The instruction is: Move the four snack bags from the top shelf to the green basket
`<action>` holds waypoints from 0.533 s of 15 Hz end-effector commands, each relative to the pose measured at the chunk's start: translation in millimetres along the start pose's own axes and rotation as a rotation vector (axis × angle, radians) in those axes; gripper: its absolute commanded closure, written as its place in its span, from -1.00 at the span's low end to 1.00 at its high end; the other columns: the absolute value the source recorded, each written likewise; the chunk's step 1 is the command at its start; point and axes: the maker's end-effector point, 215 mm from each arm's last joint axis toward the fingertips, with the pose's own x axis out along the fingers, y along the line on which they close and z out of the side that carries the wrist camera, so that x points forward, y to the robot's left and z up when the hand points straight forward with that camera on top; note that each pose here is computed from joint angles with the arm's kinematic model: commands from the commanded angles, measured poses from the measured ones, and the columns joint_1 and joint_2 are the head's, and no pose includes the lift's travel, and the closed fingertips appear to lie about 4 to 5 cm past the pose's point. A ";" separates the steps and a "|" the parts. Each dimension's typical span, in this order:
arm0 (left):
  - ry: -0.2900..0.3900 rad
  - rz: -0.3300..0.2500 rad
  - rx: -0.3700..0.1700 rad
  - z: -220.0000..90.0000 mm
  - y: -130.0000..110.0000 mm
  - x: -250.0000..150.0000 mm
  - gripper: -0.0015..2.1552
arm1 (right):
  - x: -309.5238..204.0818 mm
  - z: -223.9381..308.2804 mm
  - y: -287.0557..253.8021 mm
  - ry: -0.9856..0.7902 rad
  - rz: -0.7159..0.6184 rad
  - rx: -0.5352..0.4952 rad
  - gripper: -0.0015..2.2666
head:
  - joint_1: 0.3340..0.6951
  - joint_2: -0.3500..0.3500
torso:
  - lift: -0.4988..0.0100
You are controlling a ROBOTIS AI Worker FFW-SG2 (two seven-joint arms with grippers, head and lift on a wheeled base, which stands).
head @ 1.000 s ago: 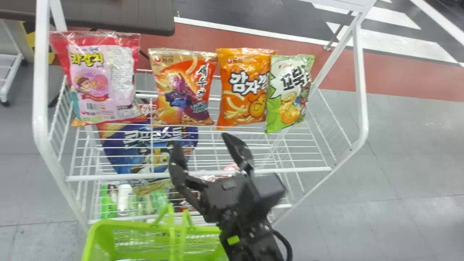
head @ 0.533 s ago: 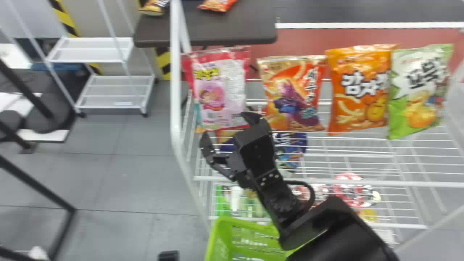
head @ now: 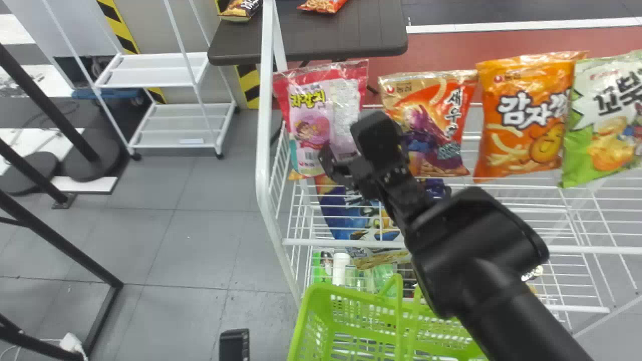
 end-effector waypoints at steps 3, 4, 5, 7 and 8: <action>-0.015 0.000 -0.010 6.4 7.1 -3.0 0.30 | 24.0 -8.7 -16.5 0.042 0.036 0.006 -0.69 | 1.00 0.25 | 0.96; -0.016 -0.002 -0.009 7.9 7.3 -2.7 0.30 | 24.5 -7.7 -15.1 0.041 0.048 0.004 -0.55 | 1.00 0.24 | 0.96; -0.016 -0.002 -0.008 8.5 7.7 -2.0 0.30 | 25.0 -8.3 -10.2 0.045 0.083 0.006 -0.15 | 1.00 0.24 | 0.96; -0.014 -0.009 -0.004 11.2 7.4 0.5 0.30 | 23.3 -21.6 -9.0 0.094 0.104 0.013 0.83 | 1.00 0.26 | 0.96; -0.016 -0.012 -0.004 13.2 8.1 1.5 0.30 | 18.9 -18.2 -1.3 0.083 0.126 0.011 0.83 | 1.00 0.25 | 0.96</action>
